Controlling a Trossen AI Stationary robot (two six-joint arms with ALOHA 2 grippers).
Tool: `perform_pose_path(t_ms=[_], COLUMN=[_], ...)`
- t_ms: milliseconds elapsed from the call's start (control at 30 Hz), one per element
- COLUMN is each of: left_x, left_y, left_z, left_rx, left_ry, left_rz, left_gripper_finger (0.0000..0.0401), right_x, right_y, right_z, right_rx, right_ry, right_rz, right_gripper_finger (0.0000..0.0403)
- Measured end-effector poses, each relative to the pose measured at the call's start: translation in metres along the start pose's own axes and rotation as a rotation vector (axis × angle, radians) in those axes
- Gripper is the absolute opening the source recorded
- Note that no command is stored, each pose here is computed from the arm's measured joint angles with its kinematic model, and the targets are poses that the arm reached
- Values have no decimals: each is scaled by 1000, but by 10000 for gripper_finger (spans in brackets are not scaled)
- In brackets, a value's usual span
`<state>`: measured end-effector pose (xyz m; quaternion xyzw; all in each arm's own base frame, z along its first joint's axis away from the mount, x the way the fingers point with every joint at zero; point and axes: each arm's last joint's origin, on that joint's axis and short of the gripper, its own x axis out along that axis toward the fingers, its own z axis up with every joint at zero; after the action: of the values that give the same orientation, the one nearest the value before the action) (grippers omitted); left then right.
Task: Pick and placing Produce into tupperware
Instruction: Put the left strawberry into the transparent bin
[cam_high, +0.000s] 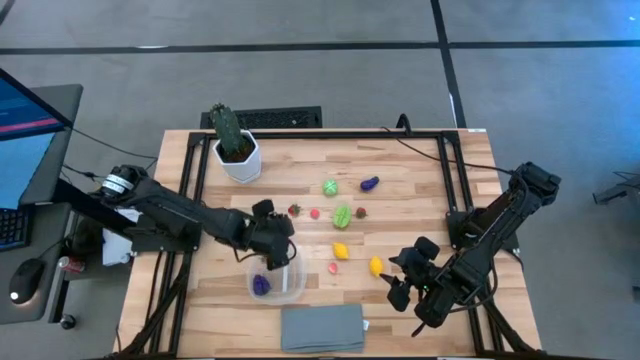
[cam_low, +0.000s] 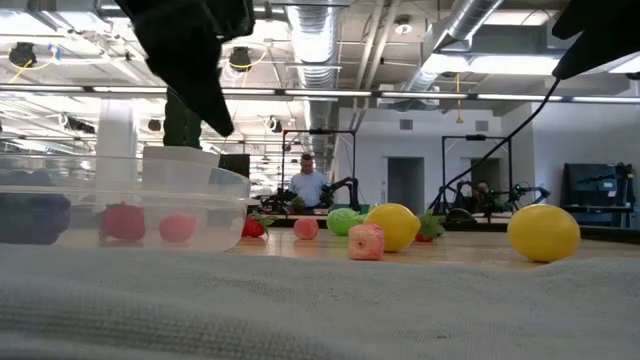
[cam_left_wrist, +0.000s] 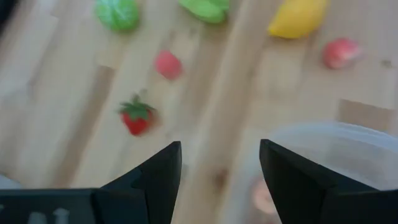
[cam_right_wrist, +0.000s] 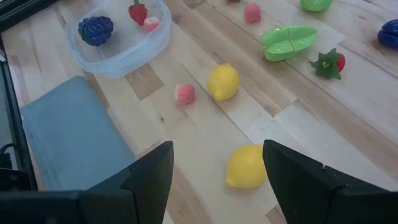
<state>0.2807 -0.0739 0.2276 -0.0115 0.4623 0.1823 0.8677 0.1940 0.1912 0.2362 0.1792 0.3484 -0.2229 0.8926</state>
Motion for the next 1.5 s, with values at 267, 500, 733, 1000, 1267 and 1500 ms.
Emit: perform_pose_path(t_ms=[267, 500, 733, 1000, 1267, 1500], left_x=[24, 48, 55, 60, 62, 92], left_y=[44, 78, 102, 126, 136, 135], left_z=[10, 14, 14, 14, 14, 4], left_rx=[-26, -79, -24, -9, 23, 29], left_ry=[75, 92, 118, 126, 125, 231], left_rz=[39, -160, -212, -227, -241, -287], left_gripper_finger=[208, 208, 208, 208, 208, 208], right_x=[0, 0, -1, -1, -1, 3], right_y=[0, 0, 1, 1, 1, -1], right_z=[0, 0, -1, -1, 0, 3], right_rx=[3, 3, -2, -1, 0, 20], right_ry=[-1, -9, -12, -12, -19, -22], right_rz=[3, 1, 5, 5, 2, -11], right_gripper_finger=[271, 271, 271, 271, 271, 271])
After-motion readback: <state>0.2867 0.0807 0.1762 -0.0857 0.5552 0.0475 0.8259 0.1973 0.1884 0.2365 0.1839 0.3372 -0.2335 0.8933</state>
